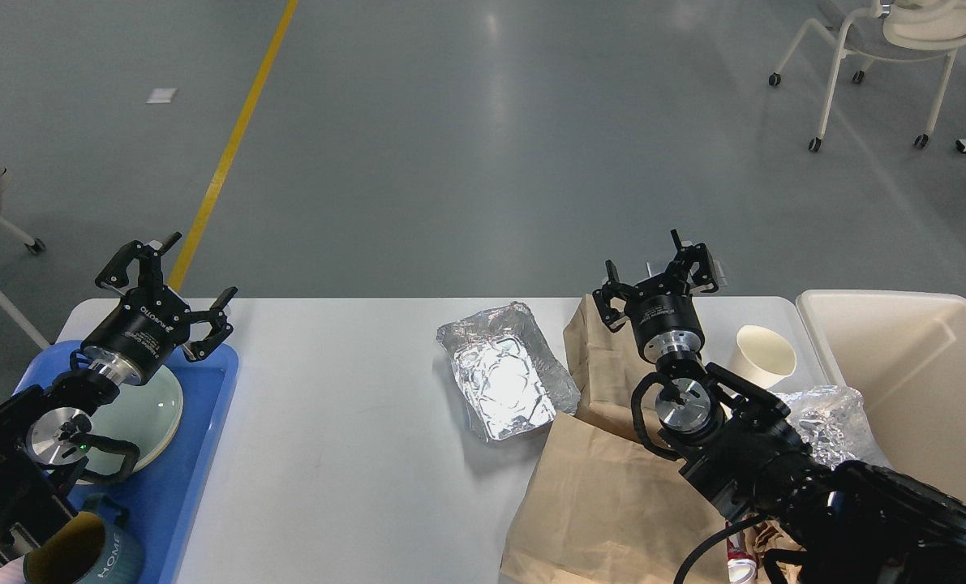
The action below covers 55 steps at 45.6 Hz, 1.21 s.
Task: Tidy desktop
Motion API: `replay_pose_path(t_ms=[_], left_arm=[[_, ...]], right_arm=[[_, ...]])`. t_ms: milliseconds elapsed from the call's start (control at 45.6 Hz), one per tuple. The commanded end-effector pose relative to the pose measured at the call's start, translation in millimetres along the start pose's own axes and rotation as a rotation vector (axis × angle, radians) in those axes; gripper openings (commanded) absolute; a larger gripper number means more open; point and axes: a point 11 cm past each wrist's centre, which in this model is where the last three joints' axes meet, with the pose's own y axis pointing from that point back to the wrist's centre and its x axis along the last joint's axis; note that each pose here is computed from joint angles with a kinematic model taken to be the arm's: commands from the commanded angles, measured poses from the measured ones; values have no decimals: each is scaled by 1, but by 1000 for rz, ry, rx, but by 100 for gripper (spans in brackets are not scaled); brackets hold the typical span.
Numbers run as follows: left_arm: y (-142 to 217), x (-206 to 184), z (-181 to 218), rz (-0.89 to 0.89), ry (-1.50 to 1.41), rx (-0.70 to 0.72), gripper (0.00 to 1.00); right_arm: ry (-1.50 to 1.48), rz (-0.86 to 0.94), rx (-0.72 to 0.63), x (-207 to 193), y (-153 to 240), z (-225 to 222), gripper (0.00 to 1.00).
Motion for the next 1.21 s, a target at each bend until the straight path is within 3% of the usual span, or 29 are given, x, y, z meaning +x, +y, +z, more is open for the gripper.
replay_pose_path(t_ms=[0, 110, 175, 329, 417, 548, 680, 877, 1031, 1119, 1185], left_arm=[[0, 0, 0, 0, 0, -1, 100], [0, 0, 0, 0, 0, 1, 100], [0, 0, 0, 0, 0, 1, 100], [0, 0, 0, 0, 0, -1, 100], [0, 0, 0, 0, 0, -1, 100], [0, 0, 0, 0, 0, -1, 100], [0, 0, 0, 0, 0, 1, 100], [0, 0, 0, 0, 0, 1, 100], [0, 0, 0, 0, 0, -1, 100], [0, 0, 0, 0, 0, -1, 100], [0, 0, 0, 0, 0, 1, 100]], right_arm=[[3, -3, -3, 0, 0, 0, 100], [-9, -35, -6, -10, -4, -2, 100], [-8, -90, 9, -36, -18, -13, 100], [38, -218, 128, -100, -56, -85, 100], [70, -263, 210, -122, -68, -135, 100], [59, -342, 269, -138, -70, -173, 100], [9, -382, 291, -143, -68, -181, 100], [81, -273, 327, -119, -71, -200, 100], [71, -270, 361, -129, -73, -210, 100], [127, -297, 305, -134, -74, -200, 100], [281, -324, 152, -138, -77, -175, 100]])
